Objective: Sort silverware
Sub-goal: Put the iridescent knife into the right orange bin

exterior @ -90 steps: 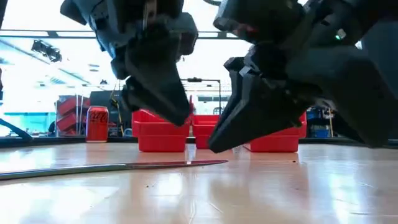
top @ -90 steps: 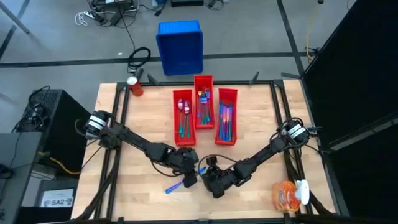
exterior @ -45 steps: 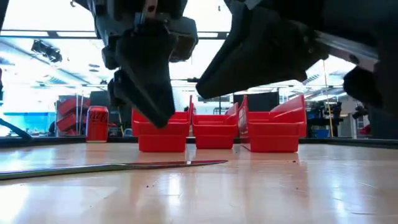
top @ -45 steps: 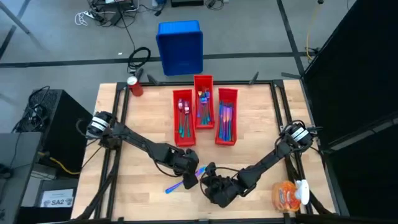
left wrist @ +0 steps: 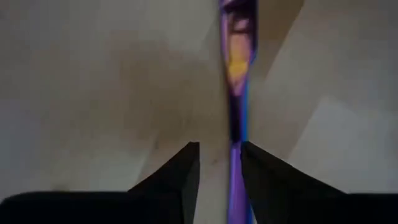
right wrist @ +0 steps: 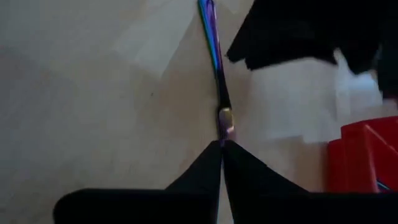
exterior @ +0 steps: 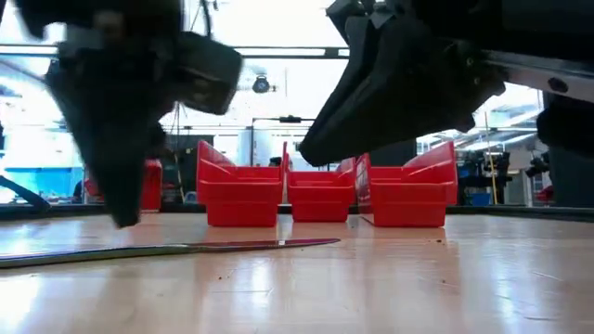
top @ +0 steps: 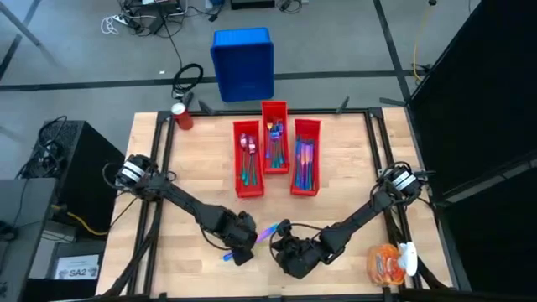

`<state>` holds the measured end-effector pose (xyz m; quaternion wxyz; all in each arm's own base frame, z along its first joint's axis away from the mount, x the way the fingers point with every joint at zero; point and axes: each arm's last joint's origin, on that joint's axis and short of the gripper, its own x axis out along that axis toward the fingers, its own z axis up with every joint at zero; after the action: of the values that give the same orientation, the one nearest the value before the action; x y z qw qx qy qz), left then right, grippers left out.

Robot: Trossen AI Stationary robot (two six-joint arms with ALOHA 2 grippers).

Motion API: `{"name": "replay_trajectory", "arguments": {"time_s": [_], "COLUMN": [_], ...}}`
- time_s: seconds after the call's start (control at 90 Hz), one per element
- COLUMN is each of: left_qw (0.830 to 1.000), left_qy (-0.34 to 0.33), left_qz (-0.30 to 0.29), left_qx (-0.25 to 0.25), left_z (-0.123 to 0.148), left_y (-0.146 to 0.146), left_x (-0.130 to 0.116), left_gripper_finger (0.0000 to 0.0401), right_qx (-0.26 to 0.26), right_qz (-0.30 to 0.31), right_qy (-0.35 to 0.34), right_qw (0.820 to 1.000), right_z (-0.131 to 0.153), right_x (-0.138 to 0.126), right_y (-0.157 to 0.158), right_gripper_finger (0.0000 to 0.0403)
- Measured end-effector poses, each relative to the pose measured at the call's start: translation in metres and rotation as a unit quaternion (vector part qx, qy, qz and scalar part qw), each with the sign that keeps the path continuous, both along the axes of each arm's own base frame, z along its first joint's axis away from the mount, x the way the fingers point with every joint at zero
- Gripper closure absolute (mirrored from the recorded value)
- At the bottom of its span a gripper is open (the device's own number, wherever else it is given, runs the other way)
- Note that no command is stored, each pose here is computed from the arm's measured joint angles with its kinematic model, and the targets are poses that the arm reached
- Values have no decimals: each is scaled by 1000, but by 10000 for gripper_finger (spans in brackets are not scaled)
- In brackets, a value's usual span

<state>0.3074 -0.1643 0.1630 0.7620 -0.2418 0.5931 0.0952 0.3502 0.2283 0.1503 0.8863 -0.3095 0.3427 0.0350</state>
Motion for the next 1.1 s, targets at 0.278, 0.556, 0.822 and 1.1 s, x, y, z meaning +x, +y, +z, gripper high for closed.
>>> {"name": "replay_trajectory", "arguments": {"time_s": [0.278, 0.556, 0.822, 1.1], "left_qw": [1000, 999, 995, 990], "left_qy": [-6, -18, -82, -112], "left_qz": [-11, -27, -53, -76], "left_qx": [28, 9, -5, 47], "left_z": [-5, -22, -30, -17], "left_y": [-26, -33, -19, 2], "left_x": [-15, -4, 24, 47], "left_gripper_finger": [352, 397, 400, 400], "right_qx": [5, 10, 23, 9], "right_qz": [-7, -12, -6, 3], "right_qy": [-1, -3, 11, 20], "right_qw": [1000, 1000, 1000, 1000], "right_z": [0, 0, -1, -2], "right_x": [1, 2, 3, -6], "right_y": [-2, -3, -5, 3], "right_gripper_finger": [403, 403, 403, 403]}}
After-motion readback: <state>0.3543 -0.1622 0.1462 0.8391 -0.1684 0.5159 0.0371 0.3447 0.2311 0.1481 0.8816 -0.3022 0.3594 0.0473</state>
